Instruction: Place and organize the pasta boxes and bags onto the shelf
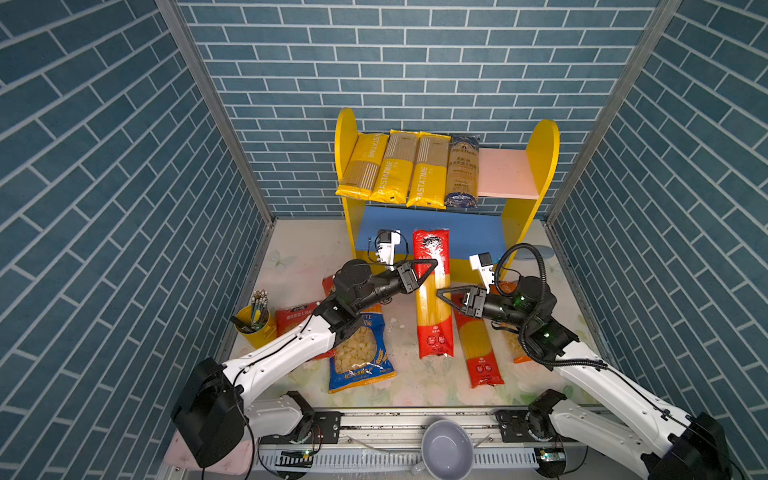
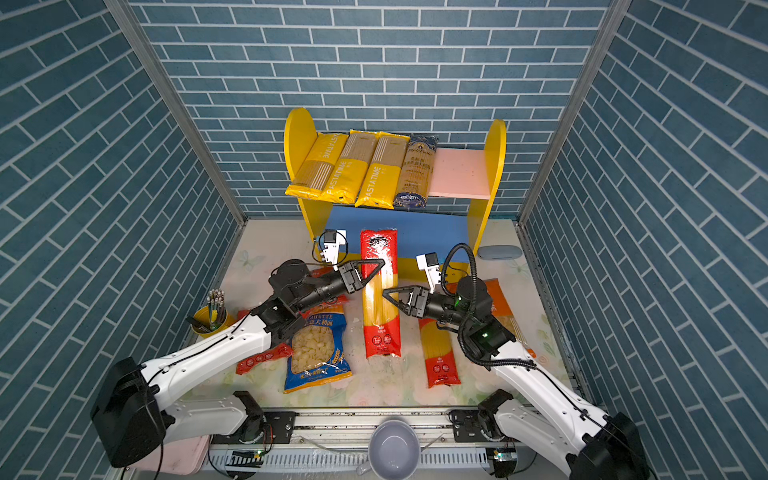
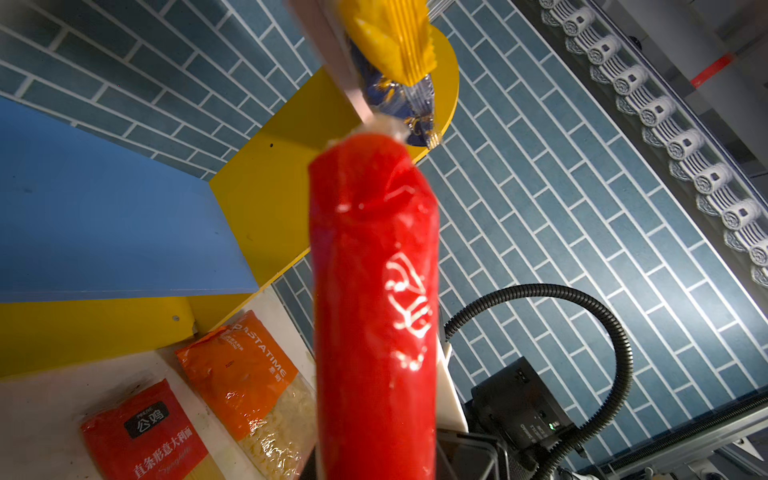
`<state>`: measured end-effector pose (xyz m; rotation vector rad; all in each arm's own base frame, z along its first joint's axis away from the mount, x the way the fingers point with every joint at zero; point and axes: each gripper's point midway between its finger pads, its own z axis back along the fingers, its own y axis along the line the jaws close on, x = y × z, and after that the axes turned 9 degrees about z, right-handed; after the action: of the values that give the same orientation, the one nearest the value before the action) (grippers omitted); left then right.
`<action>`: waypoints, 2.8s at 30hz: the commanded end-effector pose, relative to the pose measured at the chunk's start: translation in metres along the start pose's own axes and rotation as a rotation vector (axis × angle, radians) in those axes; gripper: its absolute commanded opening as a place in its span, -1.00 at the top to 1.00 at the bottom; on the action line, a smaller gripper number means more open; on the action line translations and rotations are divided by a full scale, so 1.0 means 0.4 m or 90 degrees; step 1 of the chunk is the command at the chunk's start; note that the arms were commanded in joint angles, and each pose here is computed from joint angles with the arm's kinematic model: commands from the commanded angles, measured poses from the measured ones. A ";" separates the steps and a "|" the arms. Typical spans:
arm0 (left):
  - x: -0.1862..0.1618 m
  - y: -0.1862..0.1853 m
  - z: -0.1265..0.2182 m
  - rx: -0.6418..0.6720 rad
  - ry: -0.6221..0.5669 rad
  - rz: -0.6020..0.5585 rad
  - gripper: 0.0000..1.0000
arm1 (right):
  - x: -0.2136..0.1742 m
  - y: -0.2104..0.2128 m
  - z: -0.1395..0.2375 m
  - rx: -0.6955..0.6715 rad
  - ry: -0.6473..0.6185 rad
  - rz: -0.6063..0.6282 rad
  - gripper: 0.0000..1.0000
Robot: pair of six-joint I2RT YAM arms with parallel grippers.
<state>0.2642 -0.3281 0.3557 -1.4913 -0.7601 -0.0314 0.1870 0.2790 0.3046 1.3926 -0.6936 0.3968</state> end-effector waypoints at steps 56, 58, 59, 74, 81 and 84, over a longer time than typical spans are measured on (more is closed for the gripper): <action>0.082 -0.039 0.073 0.080 -0.070 -0.186 -0.56 | 0.745 0.222 0.250 -0.216 -0.185 0.149 1.00; 0.074 -0.017 0.072 0.092 -0.066 -0.181 -0.56 | 0.777 0.189 0.254 -0.237 -0.189 0.145 1.00; 0.071 -0.010 0.073 0.094 -0.066 -0.176 -0.56 | 0.788 0.179 0.250 -0.239 -0.186 0.150 1.00; 0.017 0.091 0.045 0.123 -0.043 -0.109 -0.53 | 0.855 -0.047 0.221 -0.324 -0.148 0.125 1.00; 0.001 0.104 0.026 0.124 -0.033 -0.101 -0.52 | 0.850 -0.134 0.179 -0.359 -0.127 0.121 0.86; -0.004 0.112 0.024 0.128 -0.031 -0.098 -0.52 | 0.845 -0.145 0.159 -0.369 -0.117 0.139 0.75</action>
<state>0.2800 -0.3127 0.3111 -1.2258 -0.8759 -0.0349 0.4409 0.1510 0.4771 0.8775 -0.8970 0.0837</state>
